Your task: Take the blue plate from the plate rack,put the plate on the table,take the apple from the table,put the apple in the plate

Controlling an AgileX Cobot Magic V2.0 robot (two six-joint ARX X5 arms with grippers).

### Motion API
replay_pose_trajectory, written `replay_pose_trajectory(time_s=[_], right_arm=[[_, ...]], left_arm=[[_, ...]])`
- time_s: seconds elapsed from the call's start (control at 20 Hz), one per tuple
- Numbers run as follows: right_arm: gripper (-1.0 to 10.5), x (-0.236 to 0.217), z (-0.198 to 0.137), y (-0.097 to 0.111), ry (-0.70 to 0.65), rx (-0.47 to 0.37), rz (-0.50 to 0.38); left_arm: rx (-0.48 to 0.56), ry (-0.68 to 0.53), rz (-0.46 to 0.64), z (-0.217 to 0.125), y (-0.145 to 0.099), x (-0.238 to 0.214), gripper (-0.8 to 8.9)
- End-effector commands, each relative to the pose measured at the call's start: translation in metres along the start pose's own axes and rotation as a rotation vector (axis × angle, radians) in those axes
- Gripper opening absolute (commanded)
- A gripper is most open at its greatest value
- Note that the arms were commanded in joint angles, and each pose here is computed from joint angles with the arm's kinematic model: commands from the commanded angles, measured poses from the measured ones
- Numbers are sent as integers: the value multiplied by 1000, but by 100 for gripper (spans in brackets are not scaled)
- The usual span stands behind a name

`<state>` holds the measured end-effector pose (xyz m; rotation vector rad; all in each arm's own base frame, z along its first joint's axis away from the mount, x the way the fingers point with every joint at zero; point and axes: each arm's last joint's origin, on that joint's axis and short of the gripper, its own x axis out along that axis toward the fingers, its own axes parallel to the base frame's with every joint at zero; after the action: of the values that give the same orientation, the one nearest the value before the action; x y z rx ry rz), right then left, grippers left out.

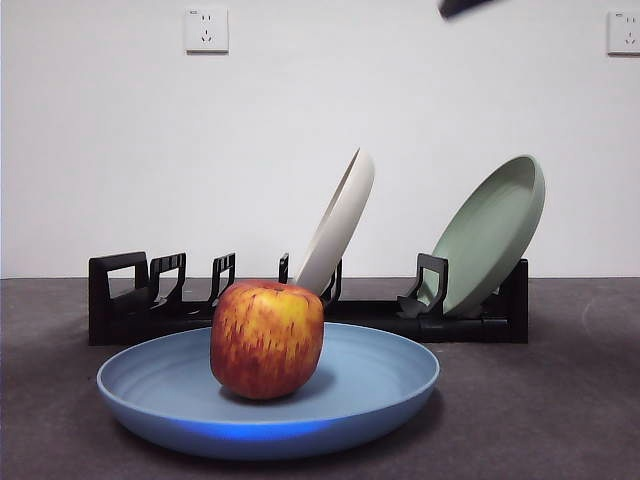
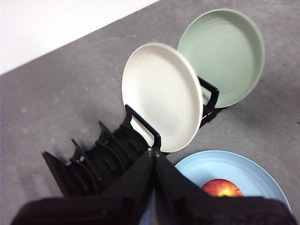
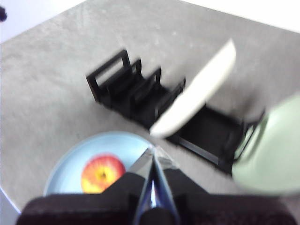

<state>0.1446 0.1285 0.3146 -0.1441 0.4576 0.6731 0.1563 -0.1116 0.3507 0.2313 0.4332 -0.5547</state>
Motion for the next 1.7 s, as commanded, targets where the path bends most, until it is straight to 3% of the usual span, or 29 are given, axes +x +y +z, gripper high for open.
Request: replay_pose_trajectory(time_s=[0.05, 0.3, 0.4, 0.5, 1.05, 1.25, 1.45, 1.7], right_arm=[[-10, 6, -31, -1, -4, 61, 0], [-9, 16, -83, -3, -47, 113, -27], [-6, 19, -86, -5, -20, 116, -76], [1, 19, -87, -5, -11, 139, -72], [1, 19, -87, -5, -9, 137, -73], [1, 19, -87, -5, -9, 137, -74], [1, 19, -87, -5, -9, 137, -73], [1, 19, -87, -5, -9, 137, -73]], left_arm=[[-92, -2, -37, -43, 2, 21, -9], [-196, -56, -28, -99, -1, 41, -9], [-197, -114, -52, -95, -1, 41, -9], [-201, -156, -141, -91, -4, 40, -3], [-194, -133, -139, -93, -4, 37, -3], [-121, -233, -122, -92, -2, -2, -3], [-8, -304, -24, -104, 7, -38, -3], [-60, -363, 219, -141, 24, -46, -3]])
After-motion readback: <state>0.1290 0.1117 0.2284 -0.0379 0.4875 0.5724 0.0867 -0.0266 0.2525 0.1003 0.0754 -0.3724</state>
